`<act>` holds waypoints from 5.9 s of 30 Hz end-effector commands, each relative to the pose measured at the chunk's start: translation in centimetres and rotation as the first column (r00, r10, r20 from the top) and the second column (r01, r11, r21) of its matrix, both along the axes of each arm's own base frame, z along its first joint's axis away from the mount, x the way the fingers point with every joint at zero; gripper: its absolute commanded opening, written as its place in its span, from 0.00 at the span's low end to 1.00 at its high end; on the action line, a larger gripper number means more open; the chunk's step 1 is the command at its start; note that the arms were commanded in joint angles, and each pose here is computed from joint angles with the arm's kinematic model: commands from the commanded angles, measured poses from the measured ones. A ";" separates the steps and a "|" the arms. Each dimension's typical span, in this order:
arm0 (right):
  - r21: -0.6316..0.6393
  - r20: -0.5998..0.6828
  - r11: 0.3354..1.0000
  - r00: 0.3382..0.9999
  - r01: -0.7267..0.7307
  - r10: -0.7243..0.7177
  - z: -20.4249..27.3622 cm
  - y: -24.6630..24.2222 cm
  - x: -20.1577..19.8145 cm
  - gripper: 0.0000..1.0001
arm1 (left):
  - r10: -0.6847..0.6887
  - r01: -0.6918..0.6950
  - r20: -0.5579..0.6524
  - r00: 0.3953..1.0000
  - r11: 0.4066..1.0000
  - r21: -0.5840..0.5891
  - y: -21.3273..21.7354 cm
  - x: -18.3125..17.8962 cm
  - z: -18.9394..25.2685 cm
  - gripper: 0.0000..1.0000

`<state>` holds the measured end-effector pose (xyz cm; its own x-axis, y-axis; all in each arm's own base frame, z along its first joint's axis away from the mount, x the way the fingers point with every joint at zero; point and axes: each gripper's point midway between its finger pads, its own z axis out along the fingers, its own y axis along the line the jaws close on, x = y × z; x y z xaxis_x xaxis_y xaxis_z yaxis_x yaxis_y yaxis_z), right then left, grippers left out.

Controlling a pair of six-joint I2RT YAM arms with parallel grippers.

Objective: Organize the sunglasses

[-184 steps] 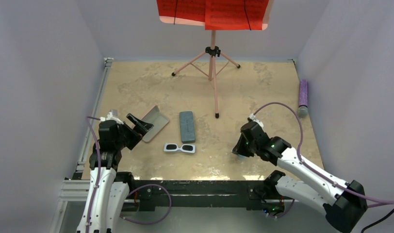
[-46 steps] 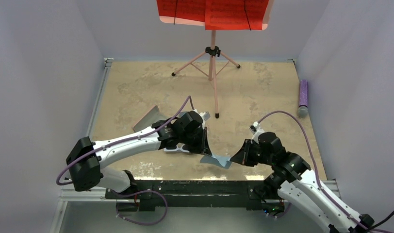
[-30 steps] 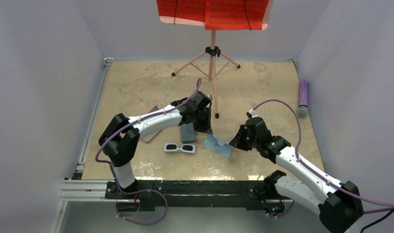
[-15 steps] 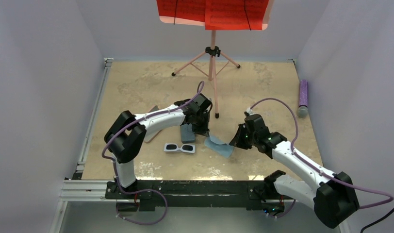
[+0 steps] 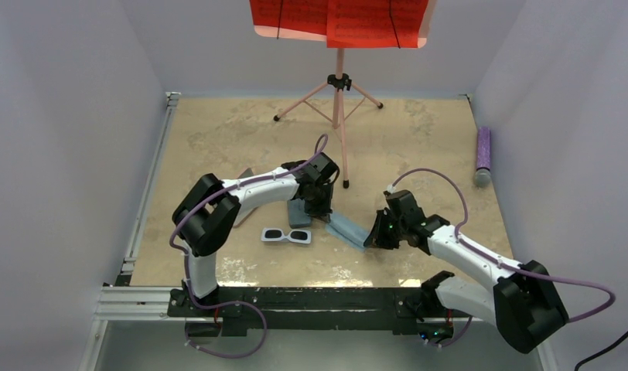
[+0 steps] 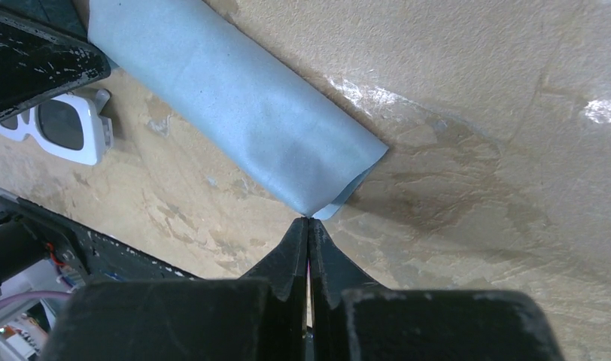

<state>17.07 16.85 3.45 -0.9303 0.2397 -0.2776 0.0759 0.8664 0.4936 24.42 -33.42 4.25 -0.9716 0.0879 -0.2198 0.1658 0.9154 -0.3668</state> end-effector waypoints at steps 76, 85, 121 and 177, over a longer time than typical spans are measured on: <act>-0.011 -0.019 0.973 0.973 0.232 -0.232 -0.8 -0.3 2.9 0.45 | -0.089 0.093 -0.080 0.993 0.994 0.056 -2.2 -0.4 -3.3 0.19; -0.030 -0.011 0.966 0.966 0.256 -0.256 -0.9 -1.3 2.1 0.44 | -0.054 0.056 -0.049 0.997 0.998 0.039 -1.9 -0.4 -2.4 0.00; -0.294 0.062 0.935 0.980 0.197 -0.187 -2.7 -0.3 3.6 0.00 | 0.061 -0.061 0.003 0.998 0.996 -0.061 -1.5 -0.7 0.7 0.00; -0.049 0.535 0.727 0.597 -0.685 0.598 8.6 33.7 17.3 0.00 | 0.703 -0.753 0.272 0.657 0.626 0.202 27.0 1.9 1.6 0.00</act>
<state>33.48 49.17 9.61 -0.6426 -0.3080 -0.7015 -0.7252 0.5399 0.4273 25.52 -7.38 6.17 -0.7254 -0.5457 -0.4197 -0.5476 0.8268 -0.1286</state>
